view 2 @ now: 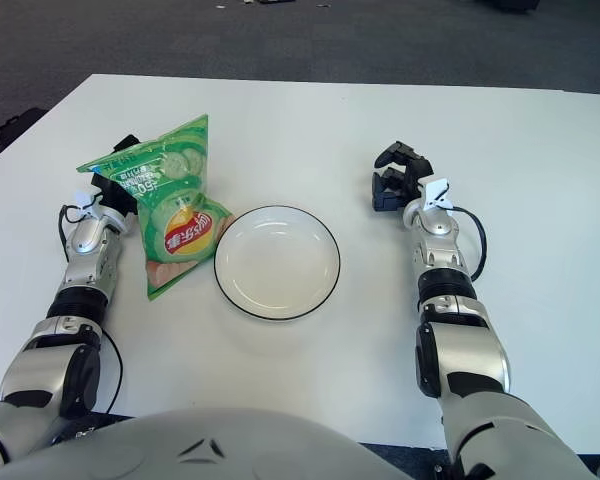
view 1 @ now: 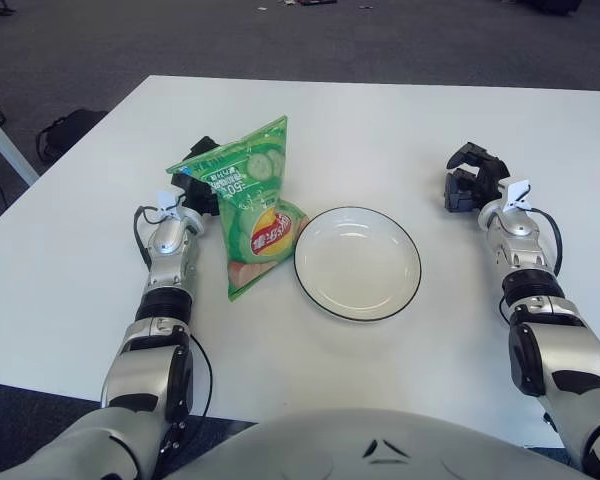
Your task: Put the snack into the plate.
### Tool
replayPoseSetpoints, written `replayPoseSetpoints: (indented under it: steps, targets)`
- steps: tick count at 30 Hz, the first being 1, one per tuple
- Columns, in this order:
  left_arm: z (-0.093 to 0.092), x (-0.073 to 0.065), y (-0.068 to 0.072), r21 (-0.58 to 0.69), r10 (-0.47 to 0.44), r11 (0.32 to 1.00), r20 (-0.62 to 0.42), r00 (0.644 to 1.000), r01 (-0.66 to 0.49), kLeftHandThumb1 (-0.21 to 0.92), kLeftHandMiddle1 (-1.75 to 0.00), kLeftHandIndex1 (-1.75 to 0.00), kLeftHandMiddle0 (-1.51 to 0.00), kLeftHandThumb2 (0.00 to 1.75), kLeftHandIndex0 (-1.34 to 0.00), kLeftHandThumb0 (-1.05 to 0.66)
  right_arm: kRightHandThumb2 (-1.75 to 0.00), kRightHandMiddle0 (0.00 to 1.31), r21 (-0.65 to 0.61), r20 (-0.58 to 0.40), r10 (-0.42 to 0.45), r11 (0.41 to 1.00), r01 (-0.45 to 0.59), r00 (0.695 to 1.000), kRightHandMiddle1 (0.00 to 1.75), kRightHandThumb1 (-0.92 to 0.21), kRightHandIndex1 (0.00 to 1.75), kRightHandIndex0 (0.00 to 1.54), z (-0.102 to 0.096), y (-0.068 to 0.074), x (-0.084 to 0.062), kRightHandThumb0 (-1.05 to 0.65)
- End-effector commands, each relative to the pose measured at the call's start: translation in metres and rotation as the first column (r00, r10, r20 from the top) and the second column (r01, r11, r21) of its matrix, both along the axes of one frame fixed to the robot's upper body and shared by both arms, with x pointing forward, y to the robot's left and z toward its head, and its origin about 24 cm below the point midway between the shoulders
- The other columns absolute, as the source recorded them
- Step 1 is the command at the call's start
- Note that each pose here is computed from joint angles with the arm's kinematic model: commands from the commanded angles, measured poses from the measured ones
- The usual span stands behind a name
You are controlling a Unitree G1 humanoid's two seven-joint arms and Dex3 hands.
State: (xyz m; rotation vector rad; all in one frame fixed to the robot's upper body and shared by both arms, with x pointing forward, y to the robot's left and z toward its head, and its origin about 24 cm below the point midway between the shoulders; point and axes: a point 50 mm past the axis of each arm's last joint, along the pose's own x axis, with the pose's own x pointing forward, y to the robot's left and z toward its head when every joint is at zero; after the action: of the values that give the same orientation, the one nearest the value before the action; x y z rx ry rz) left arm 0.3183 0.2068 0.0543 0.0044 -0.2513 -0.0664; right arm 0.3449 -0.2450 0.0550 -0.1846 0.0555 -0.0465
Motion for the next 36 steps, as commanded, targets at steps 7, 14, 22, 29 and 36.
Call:
replayPoseSetpoints:
  steps: [7, 14, 22, 29, 36]
  targets:
    - [-0.049, -0.031, 0.014, -0.016, 0.056, 0.998, -0.204, 0.977, -0.060, 0.29, -1.75, -1.75, -1.15, 1.35, -0.63, -0.49, -1.62, 0.57, -0.008, -0.185, 0.011, 1.000, -0.013, 0.983, 1.75, -0.06, 1.74, 0.81, -0.041, 0.006, -0.018, -0.01]
    - [-0.039, -0.033, 0.034, -0.020, 0.131, 0.990, -0.192, 0.973, -0.138, 0.33, -1.75, -1.75, -1.10, 1.30, -0.60, -0.48, -1.63, 0.57, -0.008, -0.187, 0.010, 1.000, -0.011, 0.982, 1.75, -0.06, 1.75, 0.81, -0.041, 0.007, -0.017, -0.01]
    - [-0.009, -0.042, 0.056, 0.043, 0.245, 0.969, -0.101, 0.964, -0.242, 0.41, -1.75, -1.75, -1.01, 1.20, -0.54, -0.45, -1.63, 0.57, -0.005, -0.186, 0.008, 1.000, -0.009, 0.982, 1.75, -0.05, 1.75, 0.82, -0.040, 0.007, -0.017, -0.01]
    - [0.018, -0.061, 0.068, 0.246, 0.306, 0.922, 0.012, 0.952, -0.300, 0.48, -1.75, -1.75, -0.92, 1.11, -0.48, -0.43, -1.60, 0.54, -0.006, -0.187, 0.006, 1.000, -0.007, 0.982, 1.75, -0.08, 1.75, 0.80, -0.040, 0.007, -0.017, -0.01]
    - [0.043, -0.077, 0.075, 0.565, 0.300, 0.745, 0.193, 0.934, -0.356, 0.51, -1.71, -1.75, -0.79, 1.06, -0.41, -0.33, -1.60, 0.55, -0.014, -0.185, 0.007, 1.000, -0.010, 0.983, 1.75, -0.08, 1.75, 0.80, -0.039, 0.007, -0.016, -0.01]
